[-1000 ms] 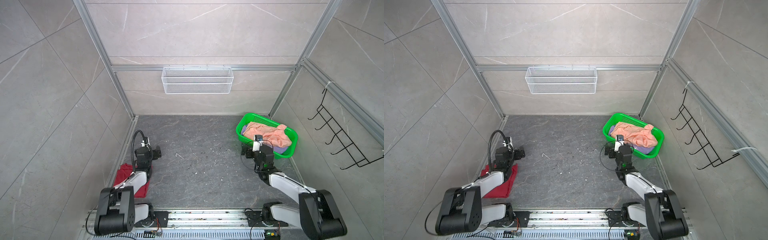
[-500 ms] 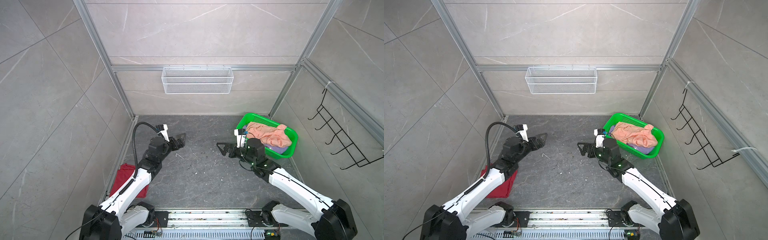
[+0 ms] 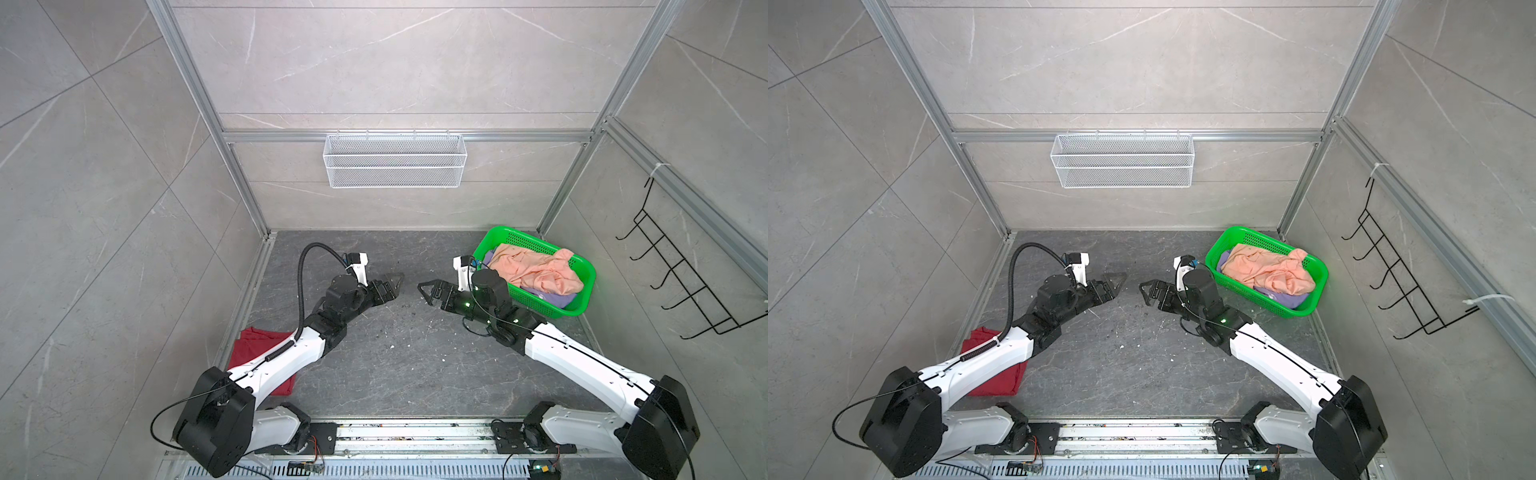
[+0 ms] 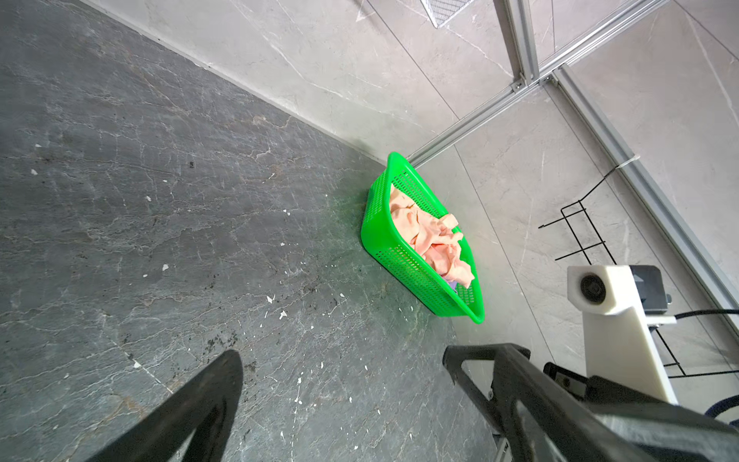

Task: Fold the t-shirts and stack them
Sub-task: 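Grasp the pink t-shirt in the basket with right gripper while left arm advances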

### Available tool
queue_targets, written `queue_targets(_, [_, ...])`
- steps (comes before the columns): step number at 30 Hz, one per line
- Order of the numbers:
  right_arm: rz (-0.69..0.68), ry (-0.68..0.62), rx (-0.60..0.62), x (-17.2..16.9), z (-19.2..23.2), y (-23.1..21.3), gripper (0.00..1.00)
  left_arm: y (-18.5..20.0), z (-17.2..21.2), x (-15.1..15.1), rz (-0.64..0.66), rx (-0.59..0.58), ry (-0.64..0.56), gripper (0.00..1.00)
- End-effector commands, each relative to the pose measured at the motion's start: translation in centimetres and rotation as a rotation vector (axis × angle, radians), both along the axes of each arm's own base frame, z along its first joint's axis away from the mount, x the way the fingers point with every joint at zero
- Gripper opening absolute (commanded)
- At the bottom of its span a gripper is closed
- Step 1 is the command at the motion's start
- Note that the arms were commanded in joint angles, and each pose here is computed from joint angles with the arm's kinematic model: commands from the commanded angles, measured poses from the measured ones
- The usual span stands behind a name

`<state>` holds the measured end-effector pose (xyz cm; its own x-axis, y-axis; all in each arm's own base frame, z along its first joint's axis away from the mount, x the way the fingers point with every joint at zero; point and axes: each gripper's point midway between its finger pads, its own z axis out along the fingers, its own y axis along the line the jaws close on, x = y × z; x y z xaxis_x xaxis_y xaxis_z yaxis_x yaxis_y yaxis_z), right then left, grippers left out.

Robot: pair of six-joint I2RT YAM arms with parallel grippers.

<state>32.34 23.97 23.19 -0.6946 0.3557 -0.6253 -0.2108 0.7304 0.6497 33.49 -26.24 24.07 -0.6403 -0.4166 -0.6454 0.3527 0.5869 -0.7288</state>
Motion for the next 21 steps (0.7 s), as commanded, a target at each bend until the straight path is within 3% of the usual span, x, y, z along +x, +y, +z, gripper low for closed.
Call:
queue_targets(1, [-0.275, 0.0, -0.224, 3.0, -1.8, -7.0, 1.0, -0.1, 3.1, 1.7, 0.02, 0.055, -0.101, 1.0])
queue_targets(6, [-0.662, -0.009, -0.596, 7.1, -0.7, -18.8, 1.0, -1.0, 2.8, 3.5, -0.005, 0.184, -0.14, 0.99])
queue_targets(8, [-0.739, 0.024, -0.692, 8.2, -0.8, -22.2, 1.0, -2.4, 2.6, 3.9, -0.068, 0.199, -0.131, 0.98])
queue_targets(15, [-0.799, 0.193, -0.756, 11.0, -4.3, -30.5, 0.99, -10.0, 0.9, 3.2, -0.364, 0.2, -0.135, 0.98])
queue_targets(21, [-0.823, 0.329, -0.743, 10.6, -7.3, -34.8, 0.97, -15.7, -1.9, 0.5, -0.536, 0.332, -0.134, 0.98])
